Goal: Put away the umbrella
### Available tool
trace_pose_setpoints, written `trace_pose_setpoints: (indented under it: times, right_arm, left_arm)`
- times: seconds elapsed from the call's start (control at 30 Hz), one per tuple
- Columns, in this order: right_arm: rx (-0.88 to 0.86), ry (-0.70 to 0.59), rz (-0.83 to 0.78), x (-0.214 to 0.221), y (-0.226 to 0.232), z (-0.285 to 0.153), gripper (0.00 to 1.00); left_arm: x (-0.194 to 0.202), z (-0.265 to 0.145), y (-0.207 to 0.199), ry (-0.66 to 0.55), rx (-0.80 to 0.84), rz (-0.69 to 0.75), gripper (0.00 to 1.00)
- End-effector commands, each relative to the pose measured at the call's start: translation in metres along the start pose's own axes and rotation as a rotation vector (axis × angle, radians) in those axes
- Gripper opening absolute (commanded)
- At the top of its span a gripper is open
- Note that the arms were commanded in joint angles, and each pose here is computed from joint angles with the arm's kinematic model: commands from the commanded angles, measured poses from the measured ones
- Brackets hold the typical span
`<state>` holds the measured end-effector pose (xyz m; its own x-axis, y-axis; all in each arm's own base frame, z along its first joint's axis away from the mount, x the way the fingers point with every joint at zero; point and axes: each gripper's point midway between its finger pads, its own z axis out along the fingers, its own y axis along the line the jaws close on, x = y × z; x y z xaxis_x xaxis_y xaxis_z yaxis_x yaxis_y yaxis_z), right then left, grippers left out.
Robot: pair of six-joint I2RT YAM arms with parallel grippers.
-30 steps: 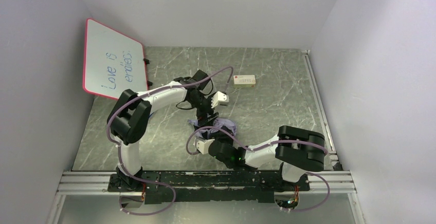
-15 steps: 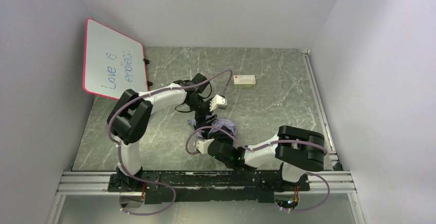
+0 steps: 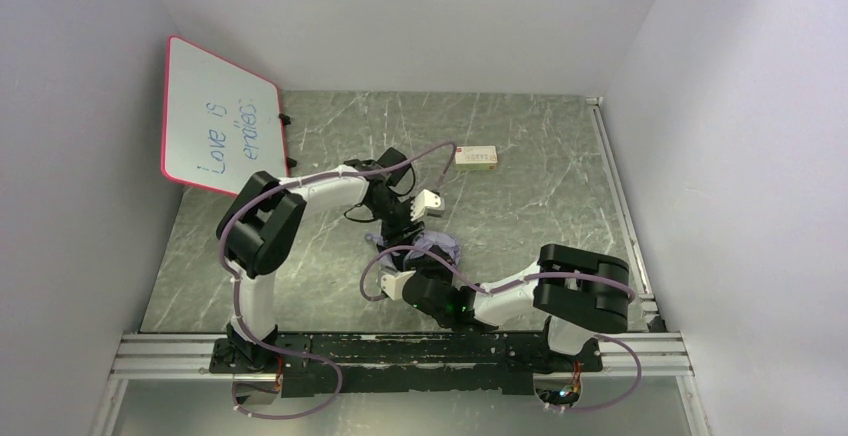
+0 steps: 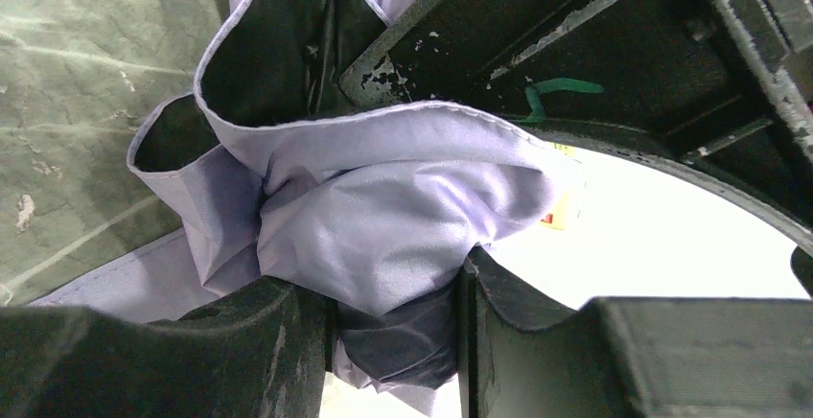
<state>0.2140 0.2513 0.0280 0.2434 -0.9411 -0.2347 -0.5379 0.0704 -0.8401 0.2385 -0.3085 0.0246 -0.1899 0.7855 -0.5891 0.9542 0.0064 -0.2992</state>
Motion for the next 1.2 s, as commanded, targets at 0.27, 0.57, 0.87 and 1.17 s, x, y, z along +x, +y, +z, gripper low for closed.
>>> trace_pose_setpoints:
  times: [0.27, 0.57, 0.87, 1.17]
  right_arm:
    - [-0.175, 0.075, -0.031, 0.039, 0.041, -0.015, 0.5]
    - [-0.04, -0.062, 0.176, 0.011, -0.016, -0.044, 0.68]
    - [0.014, -0.348, 0.721, -0.027, -0.067, -0.093, 0.64]
    - [0.114, -0.28, 1.386, -0.011, -0.097, -0.114, 0.63]
  left_arm:
    - [0.031, 0.016, 0.013, 0.184, -0.146, 0.068, 0.05]
    - [0.037, 0.013, 0.021, 0.21, -0.197, 0.084, 0.05]
    - [0.05, 0.005, 0.047, 0.264, -0.359, 0.05, 0.05]
    - [0.052, -0.004, 0.059, 0.247, -0.453, -0.023, 0.05]
